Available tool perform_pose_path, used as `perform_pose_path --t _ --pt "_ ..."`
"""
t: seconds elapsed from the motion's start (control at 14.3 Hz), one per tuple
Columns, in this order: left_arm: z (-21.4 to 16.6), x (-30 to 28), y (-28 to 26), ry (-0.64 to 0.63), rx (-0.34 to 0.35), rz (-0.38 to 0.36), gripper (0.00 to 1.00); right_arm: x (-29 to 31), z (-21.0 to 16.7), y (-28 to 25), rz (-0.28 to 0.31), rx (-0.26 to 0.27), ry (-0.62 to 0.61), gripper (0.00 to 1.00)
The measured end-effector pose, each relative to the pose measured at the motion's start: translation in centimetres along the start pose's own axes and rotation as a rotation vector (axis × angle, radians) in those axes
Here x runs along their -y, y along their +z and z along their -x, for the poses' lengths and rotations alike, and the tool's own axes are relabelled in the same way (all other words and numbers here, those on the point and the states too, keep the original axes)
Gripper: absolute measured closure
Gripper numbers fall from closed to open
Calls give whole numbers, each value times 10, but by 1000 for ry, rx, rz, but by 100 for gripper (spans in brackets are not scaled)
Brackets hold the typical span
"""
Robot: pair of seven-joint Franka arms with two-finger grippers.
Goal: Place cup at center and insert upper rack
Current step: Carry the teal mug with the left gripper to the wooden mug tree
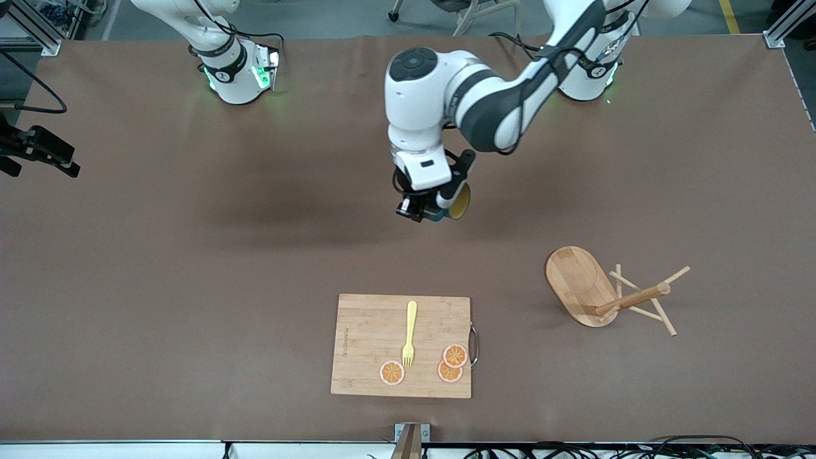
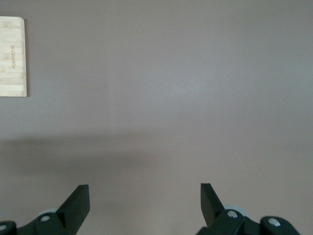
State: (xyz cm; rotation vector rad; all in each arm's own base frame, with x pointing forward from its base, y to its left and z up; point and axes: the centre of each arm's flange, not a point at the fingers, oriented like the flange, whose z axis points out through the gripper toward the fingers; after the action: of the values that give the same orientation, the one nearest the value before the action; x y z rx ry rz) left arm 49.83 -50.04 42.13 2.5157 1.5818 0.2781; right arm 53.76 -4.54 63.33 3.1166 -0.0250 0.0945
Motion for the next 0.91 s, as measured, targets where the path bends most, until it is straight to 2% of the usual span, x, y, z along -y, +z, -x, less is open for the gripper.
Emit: perform_pose_path --t 0.28,0.56,0.91 --pt "-63 -19 -20 -46 98 -21 94 1 0 0 0 0 -2 0" --pt "-129 -32 -41 -75 155 -3 94 1 0 0 0 0 -3 0" --pt "-202 -37 -48 -142 265 -2 94 1 0 0 0 0 -2 0"
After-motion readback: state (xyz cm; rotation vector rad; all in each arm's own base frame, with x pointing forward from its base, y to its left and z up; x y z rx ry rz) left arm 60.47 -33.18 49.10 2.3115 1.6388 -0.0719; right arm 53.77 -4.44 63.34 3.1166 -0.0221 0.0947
